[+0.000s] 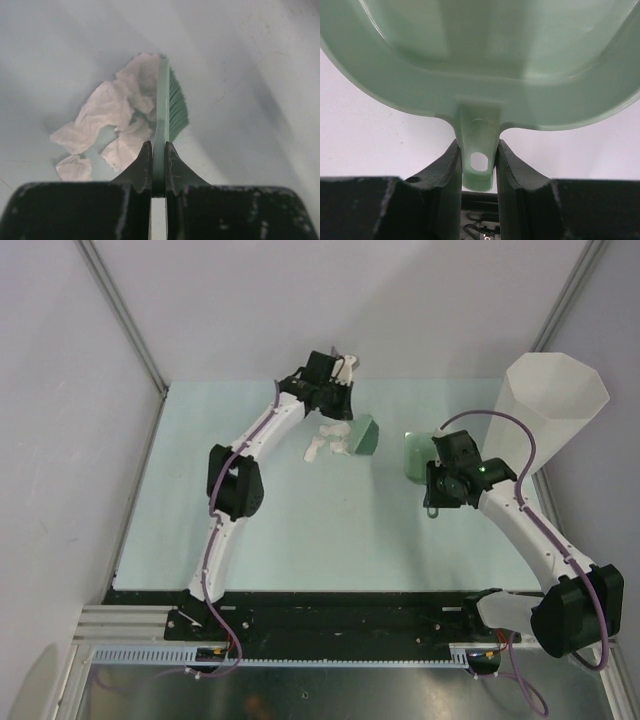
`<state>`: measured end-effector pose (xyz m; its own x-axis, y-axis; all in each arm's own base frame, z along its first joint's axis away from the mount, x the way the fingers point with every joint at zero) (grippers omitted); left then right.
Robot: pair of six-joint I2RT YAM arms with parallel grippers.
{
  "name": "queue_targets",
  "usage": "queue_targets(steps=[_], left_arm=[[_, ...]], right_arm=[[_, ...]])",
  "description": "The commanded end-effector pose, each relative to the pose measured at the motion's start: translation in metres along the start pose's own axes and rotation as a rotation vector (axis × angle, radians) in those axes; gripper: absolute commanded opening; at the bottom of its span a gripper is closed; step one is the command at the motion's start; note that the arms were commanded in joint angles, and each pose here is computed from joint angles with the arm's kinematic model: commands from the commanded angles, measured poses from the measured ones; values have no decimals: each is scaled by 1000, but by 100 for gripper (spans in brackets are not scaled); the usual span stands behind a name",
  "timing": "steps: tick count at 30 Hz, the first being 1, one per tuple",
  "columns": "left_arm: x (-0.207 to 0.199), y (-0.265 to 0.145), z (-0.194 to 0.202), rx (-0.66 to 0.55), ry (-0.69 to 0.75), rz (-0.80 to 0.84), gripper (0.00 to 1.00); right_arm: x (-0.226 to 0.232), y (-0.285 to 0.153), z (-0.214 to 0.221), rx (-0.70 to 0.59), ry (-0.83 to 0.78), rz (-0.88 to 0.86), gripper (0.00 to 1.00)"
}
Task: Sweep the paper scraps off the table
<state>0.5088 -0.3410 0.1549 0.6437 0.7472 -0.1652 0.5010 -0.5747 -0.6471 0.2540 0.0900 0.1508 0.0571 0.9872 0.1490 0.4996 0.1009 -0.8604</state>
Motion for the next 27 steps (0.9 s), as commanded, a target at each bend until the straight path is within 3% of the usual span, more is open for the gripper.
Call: queue_targets(steps=[1, 6, 10, 16, 20, 27], left_arm=[[47, -17, 34, 69, -140, -15, 0], [78, -60, 68, 120, -218, -11, 0], [89, -94, 125, 214, -259, -18, 0], [103, -146, 174, 244, -327, -34, 0], [96, -179, 172, 191, -273, -30, 0], [61, -235, 114, -19, -131, 30, 0]], right_arm=[[17, -5, 7, 3, 11, -42, 0], [30, -1, 17, 29, -13, -54, 0], [46, 6, 25, 58, -37, -74, 0], [79, 21, 50, 139, -128, -128, 0], [99, 28, 78, 245, -201, -180, 0], [92, 32, 120, 465, -331, -83, 0]])
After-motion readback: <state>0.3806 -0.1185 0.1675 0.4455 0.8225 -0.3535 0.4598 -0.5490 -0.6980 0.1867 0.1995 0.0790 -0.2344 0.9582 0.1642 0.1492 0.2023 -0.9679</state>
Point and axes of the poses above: each gripper's point midway between its finger pads, its own y axis out along the fingers, its own x axis along the line the jaws close on, z = x × y, the point moved 1 cm from there along -y, back along the fingers, and after that the axes turned 6 degrees about y, right-handed, at the moved point
